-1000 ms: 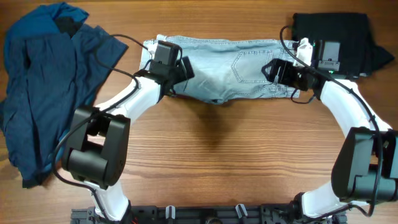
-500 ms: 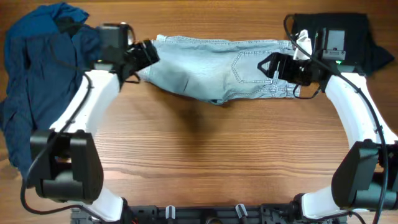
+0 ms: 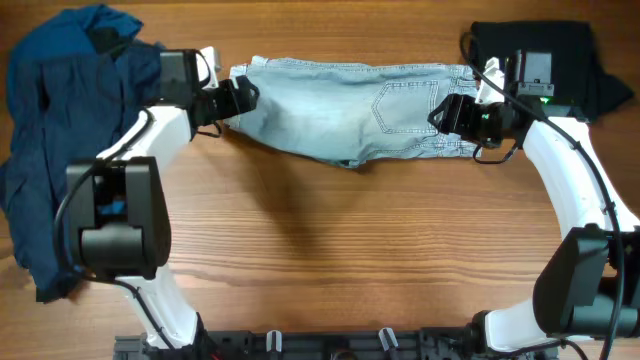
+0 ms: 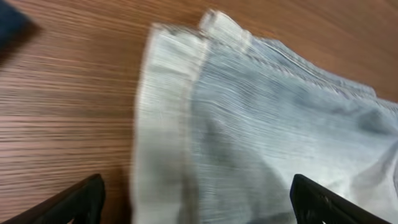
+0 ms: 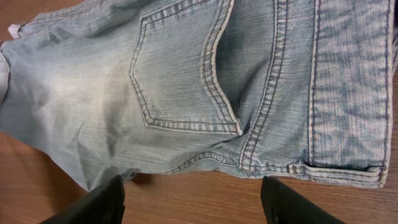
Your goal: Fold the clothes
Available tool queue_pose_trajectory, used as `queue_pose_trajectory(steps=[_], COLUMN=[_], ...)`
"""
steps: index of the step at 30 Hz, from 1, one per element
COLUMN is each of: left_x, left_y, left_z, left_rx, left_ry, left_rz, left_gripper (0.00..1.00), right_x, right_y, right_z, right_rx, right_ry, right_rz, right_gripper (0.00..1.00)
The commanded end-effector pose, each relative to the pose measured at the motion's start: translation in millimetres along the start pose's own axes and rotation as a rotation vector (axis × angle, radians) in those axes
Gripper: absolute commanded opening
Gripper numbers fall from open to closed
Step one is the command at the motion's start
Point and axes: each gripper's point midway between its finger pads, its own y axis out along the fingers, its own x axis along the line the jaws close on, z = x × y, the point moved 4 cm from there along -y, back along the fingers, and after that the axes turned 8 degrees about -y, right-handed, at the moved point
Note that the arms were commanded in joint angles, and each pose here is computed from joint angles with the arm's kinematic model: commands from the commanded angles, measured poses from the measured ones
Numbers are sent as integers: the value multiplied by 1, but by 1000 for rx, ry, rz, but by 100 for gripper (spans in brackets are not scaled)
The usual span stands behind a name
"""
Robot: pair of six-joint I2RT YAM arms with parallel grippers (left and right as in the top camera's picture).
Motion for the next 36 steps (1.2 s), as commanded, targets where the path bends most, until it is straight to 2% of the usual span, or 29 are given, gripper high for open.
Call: queue_pose_trajectory(steps=[1,3,5,6,8,9,10,11,12,13,14,18,24,30,36], left_x=[4,22,27,27,26,23,18,8,0,-3,-4,13,29,51,54], left_y=[10,23,30,31,31,32,34,37,41,44,45,25,-6,-11,-12], left_z=[12,24,30,31,32,34,39,47,54,58,60,43,15,14,12], left_rx=[46,85,107,107,111,118,132,151,165,176,179,153,82,65,57], left_ry=[42,26,17,17,17,20,31,51,68,76,76,-1,-47,-30,-31], left_rz=[-22,-86,-95,-95,-91,-88,-86,-79,-71,-70,-70,-99,-114,-247,-265], left_gripper=[91,90,86,82,70,47,33,23,18,7,4,4,4,4,4], right_x=[1,0,0,0,-1,-1,-1,-1,-1,-6,-9,-21,-52,-73,-105], right_y=[-6,-6,-6,-6,-6,-6,-6,-6,-6,-7,-7,0,35,75,94], right_z=[-7,-7,-8,-8,-9,-10,-11,-12,-13,-14,-16,-25,-17,-4,9], right_rx=[-27,-29,-33,-35,-39,-44,-48,-54,-59,-66,-75,-107,-40,31,73], right_ry=[-9,-9,-10,-11,-12,-13,-9,2,3,13,15,12,79,110,191], right_rz=[27,38,38,41,45,44,44,43,49,81,108,177,210,233,259], right_gripper=[70,70,70,70,70,69,69,69,70,70,70,61,63,66,66])
